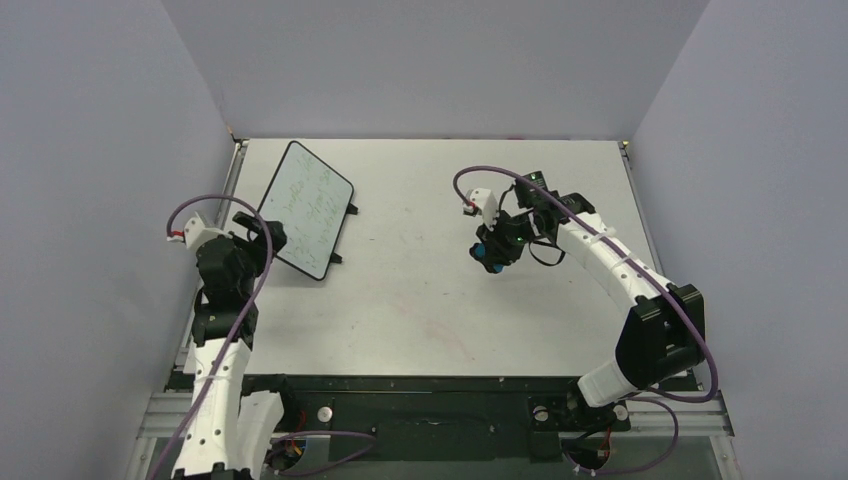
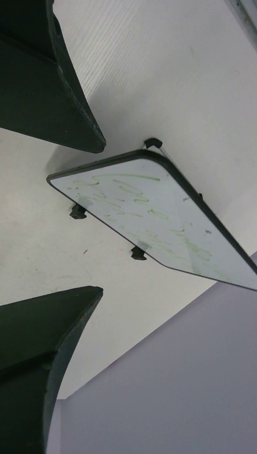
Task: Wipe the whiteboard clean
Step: Pick up the whiteboard eraser from the center of the board.
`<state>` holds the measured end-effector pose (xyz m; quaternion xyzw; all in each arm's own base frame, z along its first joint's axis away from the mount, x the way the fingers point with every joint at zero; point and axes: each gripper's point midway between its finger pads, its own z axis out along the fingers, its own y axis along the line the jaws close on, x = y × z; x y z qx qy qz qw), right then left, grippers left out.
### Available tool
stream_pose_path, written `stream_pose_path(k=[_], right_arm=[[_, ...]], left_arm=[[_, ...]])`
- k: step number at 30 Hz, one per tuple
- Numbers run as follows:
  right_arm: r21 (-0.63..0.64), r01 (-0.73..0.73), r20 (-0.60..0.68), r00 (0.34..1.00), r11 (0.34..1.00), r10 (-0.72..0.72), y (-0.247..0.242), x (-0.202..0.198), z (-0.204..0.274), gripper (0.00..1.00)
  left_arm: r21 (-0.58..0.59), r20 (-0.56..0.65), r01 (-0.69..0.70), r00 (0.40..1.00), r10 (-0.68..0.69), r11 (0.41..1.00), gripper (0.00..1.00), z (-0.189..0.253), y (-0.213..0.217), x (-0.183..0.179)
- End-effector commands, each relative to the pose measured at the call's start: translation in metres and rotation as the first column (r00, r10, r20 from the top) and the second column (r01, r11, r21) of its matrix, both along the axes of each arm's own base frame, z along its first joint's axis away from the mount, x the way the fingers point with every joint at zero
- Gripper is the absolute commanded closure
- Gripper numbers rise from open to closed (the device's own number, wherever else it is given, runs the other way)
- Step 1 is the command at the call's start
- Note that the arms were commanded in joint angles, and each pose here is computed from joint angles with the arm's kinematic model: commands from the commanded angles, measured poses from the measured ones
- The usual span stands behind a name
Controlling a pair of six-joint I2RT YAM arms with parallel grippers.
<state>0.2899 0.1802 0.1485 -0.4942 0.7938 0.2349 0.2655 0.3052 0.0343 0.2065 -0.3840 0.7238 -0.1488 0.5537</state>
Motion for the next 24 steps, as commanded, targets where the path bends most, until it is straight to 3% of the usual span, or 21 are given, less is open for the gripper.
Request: stream_pose_path(k=[1,4,10,16,24], right_arm=[[0.126,0.043,-0.092,0.995,0.991,-0.031,0.001,-0.011,0.011,1.00],[0.139,0.036,-0.108,0.994,0.990,-0.021,0.002,-0.014,0.009,1.00],[0.139,0.001,-0.129,0.992,0.990,0.017,0.005,-0.021,0.004,1.00],[0.135,-0.022,-0.134,0.990,0.991,0.041,0.008,-0.024,0.002,1.00],[0.128,-0.034,-0.126,0.991,0.991,0.050,0.007,-0.025,0.002,1.00]], left_arm=[[-0.104,0.076,0.084,0.994,-0.077,0.991,0.06,0.006,-0.006,0.010],[-0.122,0.117,0.121,0.987,-0.106,0.985,0.12,-0.015,-0.009,0.009],[-0.032,0.262,0.115,0.960,-0.103,0.993,0.21,-0.037,-0.004,0.012],[0.056,0.266,0.099,0.958,-0.111,0.993,0.25,-0.059,-0.002,0.016],[0.057,0.238,0.190,0.951,-0.198,0.980,0.36,-0.082,-0.026,0.029]])
